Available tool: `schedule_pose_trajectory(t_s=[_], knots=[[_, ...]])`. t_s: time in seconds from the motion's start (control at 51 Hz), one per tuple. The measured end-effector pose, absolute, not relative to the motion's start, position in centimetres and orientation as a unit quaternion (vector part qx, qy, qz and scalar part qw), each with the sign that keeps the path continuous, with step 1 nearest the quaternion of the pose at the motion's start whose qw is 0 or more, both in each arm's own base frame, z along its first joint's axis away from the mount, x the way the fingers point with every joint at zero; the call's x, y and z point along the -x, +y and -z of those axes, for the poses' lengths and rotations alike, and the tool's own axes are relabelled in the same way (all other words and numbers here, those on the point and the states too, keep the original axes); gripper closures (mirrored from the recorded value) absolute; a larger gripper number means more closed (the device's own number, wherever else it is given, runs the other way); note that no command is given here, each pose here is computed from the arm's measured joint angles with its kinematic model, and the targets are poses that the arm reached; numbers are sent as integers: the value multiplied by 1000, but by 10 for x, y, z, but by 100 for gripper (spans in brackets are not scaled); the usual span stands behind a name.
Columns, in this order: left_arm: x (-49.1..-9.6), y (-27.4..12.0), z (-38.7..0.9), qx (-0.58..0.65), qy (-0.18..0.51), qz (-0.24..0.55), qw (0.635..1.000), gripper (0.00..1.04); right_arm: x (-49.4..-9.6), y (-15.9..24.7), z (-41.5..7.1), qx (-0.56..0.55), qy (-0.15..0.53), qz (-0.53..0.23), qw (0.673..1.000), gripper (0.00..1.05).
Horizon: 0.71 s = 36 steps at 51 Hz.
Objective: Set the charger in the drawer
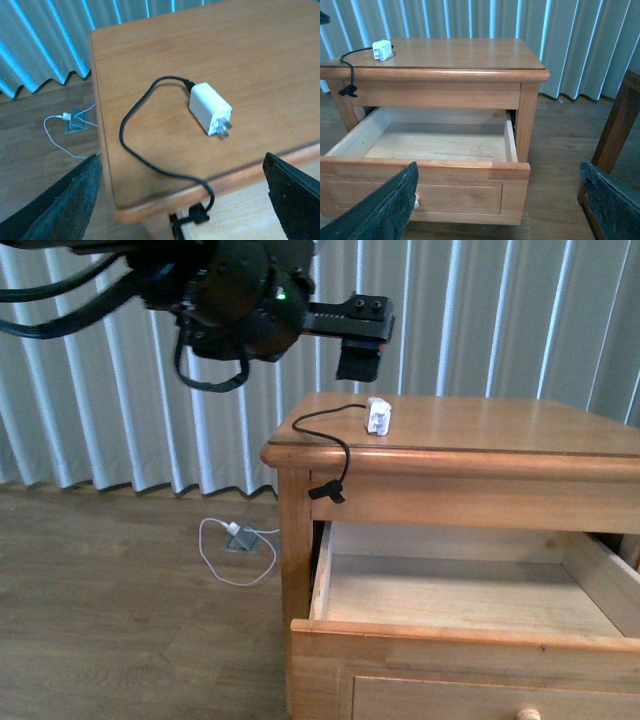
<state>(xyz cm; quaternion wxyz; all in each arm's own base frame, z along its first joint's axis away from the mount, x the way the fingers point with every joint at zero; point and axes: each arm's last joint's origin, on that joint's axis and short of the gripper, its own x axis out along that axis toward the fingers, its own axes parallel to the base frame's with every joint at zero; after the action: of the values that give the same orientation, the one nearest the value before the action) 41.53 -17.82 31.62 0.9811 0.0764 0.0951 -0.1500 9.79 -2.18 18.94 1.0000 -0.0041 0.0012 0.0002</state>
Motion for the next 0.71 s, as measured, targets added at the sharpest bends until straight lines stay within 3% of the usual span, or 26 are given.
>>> schedule_pose_trajectory(t_s=[0.118,0.333,0.705], knots=[[-449,-198,-308,-81,91,118,986,6,-98,-22,-189,4,1,0,1000,9],[-492,-229,-285,-68,96,131,984,6,-98,-22,-189,4,1,0,1000,9],[-506,-256,-263,-67,120,145,980,6,-98,-22,-189,4,1,0,1000,9]])
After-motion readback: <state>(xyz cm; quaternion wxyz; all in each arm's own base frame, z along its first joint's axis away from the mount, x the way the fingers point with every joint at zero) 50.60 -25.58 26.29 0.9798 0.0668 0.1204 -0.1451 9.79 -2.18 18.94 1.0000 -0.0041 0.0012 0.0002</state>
